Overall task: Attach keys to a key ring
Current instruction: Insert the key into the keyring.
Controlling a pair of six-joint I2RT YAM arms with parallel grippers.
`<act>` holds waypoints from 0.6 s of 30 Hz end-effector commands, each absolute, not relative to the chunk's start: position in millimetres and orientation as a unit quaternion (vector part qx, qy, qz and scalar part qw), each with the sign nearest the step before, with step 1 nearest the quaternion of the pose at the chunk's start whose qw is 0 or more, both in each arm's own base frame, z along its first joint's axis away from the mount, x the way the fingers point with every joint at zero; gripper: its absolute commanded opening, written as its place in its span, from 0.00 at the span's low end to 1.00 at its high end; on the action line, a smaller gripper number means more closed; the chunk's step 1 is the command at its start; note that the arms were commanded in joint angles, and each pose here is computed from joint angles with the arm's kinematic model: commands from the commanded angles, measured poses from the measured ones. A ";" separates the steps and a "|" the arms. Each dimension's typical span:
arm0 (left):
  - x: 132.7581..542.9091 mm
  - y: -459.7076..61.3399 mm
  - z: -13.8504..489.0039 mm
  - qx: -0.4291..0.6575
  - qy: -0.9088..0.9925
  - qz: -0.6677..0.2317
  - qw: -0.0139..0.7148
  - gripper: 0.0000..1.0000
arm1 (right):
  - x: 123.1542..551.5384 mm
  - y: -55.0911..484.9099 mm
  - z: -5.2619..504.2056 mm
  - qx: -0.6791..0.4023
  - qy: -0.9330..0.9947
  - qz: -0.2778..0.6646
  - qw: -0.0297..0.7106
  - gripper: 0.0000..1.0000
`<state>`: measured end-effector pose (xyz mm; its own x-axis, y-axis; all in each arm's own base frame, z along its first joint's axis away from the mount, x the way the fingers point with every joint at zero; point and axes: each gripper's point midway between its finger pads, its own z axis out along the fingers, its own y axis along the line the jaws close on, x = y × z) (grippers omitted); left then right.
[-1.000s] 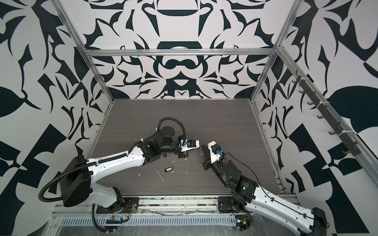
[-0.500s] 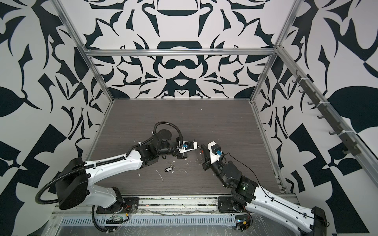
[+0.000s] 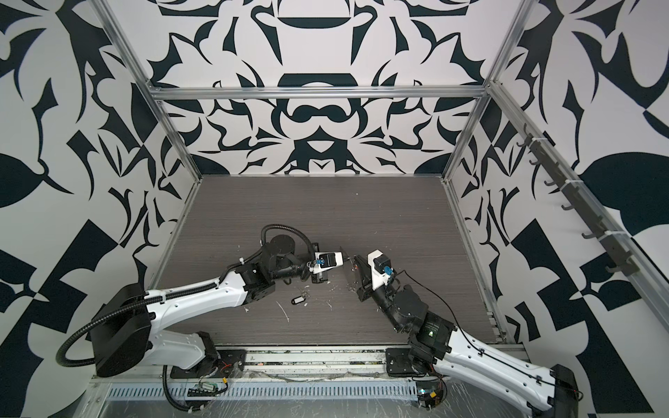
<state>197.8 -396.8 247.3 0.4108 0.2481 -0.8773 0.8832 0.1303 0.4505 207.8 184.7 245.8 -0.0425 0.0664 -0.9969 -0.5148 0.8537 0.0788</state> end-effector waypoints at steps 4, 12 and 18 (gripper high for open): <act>197.8 -394.9 265.6 0.587 0.454 -0.274 0.611 0.00 | 214.1 172.2 266.9 -0.120 0.675 0.210 0.697 0.00; 197.4 -396.2 264.8 0.591 0.454 -0.274 0.607 0.03 | 213.1 175.3 266.3 -0.126 0.675 0.215 0.694 0.00; 197.3 -395.8 262.9 0.592 0.455 -0.274 0.606 0.23 | 211.8 177.9 267.7 -0.131 0.672 0.222 0.694 0.00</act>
<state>197.7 -396.7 248.3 0.4061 0.2402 -0.8817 0.8853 0.1357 0.4447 209.6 182.7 245.9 -0.0410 0.0673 -0.9969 -0.5034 0.8604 0.0787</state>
